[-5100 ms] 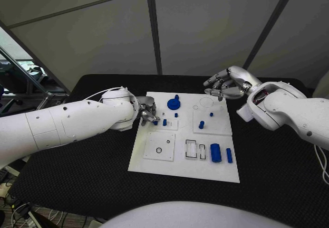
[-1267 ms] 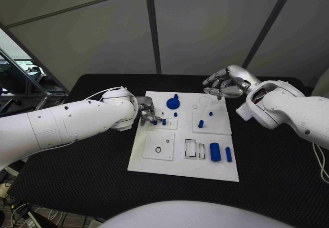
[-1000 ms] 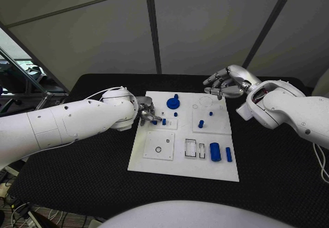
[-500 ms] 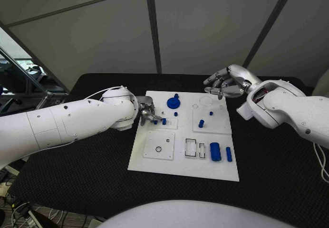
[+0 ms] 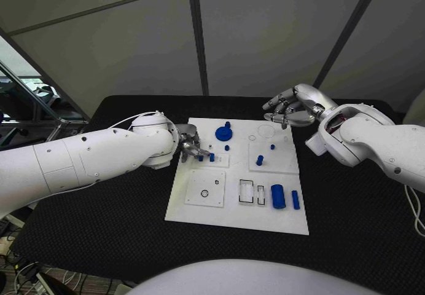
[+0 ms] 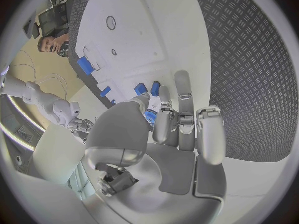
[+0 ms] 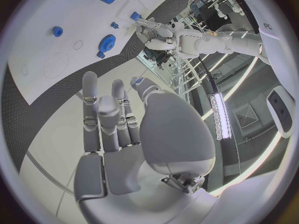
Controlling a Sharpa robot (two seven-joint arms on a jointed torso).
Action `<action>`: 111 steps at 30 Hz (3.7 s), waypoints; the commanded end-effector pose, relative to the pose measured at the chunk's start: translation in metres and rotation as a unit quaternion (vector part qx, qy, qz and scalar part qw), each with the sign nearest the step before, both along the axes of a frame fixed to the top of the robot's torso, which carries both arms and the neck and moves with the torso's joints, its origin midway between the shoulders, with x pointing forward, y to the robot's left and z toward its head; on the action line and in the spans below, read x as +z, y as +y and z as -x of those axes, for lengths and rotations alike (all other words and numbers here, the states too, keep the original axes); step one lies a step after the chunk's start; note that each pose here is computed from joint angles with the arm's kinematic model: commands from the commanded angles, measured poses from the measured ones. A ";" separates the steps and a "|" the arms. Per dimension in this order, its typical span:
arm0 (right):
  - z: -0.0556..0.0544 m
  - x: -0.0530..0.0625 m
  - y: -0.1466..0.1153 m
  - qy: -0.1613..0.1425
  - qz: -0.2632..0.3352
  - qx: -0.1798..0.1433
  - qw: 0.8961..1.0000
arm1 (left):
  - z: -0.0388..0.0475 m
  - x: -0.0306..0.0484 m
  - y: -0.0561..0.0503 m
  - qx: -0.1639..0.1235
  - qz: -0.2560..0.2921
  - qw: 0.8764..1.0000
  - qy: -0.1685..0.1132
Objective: Assemble the parts on the task board
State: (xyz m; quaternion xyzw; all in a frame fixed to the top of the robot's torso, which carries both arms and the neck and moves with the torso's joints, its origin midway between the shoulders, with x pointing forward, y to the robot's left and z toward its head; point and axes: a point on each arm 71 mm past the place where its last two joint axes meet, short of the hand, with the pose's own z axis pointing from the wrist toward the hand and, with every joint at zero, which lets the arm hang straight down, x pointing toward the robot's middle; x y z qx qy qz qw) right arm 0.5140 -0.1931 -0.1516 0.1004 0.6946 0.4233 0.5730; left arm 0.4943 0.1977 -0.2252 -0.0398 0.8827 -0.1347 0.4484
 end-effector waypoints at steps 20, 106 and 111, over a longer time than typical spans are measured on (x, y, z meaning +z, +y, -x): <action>-0.001 0.001 0.001 -0.005 0.000 0.004 1.000 | -0.0224 0.0438 0.005 0.045 0.138 0.985 -0.097; 0.000 0.002 0.007 -0.009 0.004 0.011 1.000 | -0.0356 -0.0067 -0.071 -0.200 0.054 0.967 -0.150; 0.000 0.002 0.008 -0.009 0.004 0.011 1.000 | -0.0352 -0.0069 -0.071 -0.202 0.056 0.966 -0.151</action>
